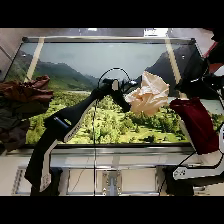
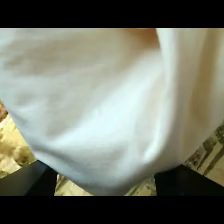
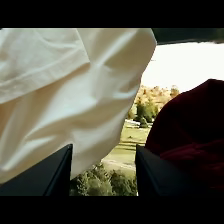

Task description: Fold the shirts.

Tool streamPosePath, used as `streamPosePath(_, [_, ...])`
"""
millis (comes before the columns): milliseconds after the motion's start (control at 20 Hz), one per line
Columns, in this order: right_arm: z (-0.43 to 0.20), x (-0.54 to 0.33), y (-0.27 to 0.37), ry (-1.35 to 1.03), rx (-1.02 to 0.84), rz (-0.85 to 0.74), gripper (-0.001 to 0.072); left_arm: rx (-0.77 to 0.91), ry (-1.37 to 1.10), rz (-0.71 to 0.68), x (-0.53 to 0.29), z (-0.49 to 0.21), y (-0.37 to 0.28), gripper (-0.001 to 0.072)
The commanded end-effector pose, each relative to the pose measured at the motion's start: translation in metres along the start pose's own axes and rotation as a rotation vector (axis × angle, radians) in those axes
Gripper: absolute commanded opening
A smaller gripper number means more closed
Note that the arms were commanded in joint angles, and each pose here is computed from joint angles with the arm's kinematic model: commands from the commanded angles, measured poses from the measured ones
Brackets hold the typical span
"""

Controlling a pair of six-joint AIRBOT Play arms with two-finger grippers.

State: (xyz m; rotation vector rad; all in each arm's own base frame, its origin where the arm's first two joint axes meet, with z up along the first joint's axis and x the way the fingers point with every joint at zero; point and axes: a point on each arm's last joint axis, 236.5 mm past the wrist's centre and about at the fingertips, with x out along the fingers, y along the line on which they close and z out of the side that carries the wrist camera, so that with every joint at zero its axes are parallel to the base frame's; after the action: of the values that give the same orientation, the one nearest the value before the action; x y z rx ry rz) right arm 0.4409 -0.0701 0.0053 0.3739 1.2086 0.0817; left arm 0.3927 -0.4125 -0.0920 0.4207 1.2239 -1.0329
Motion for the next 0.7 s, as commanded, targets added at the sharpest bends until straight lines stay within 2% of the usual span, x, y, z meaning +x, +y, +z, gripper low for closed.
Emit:
streamPosePath(0, [-0.003,0.046,-0.012,-0.011,0.071,0.028,0.0448,-0.004,-0.068,0.046,0.001,0.016,0.009,0.0631])
streamPosePath(200, [-0.006,0.081,-0.003,0.018,0.145,0.121,0.0447,-0.071,-0.202,0.092,-0.004,0.047,0.022,0.0631])
streamPosePath(500, [-0.017,0.103,-0.016,0.062,0.116,0.064,0.0441,-0.084,-0.212,0.094,-0.004,0.049,0.023,0.0629])
streamPosePath(550, [-0.017,0.103,-0.018,0.061,0.109,0.053,0.038,-0.088,-0.214,0.094,-0.004,0.049,0.023,0.0571])
streamPosePath(650, [-0.014,0.103,-0.019,0.047,0.109,0.05,0.0243,-0.103,-0.228,0.097,-0.005,0.052,0.024,0.0222])
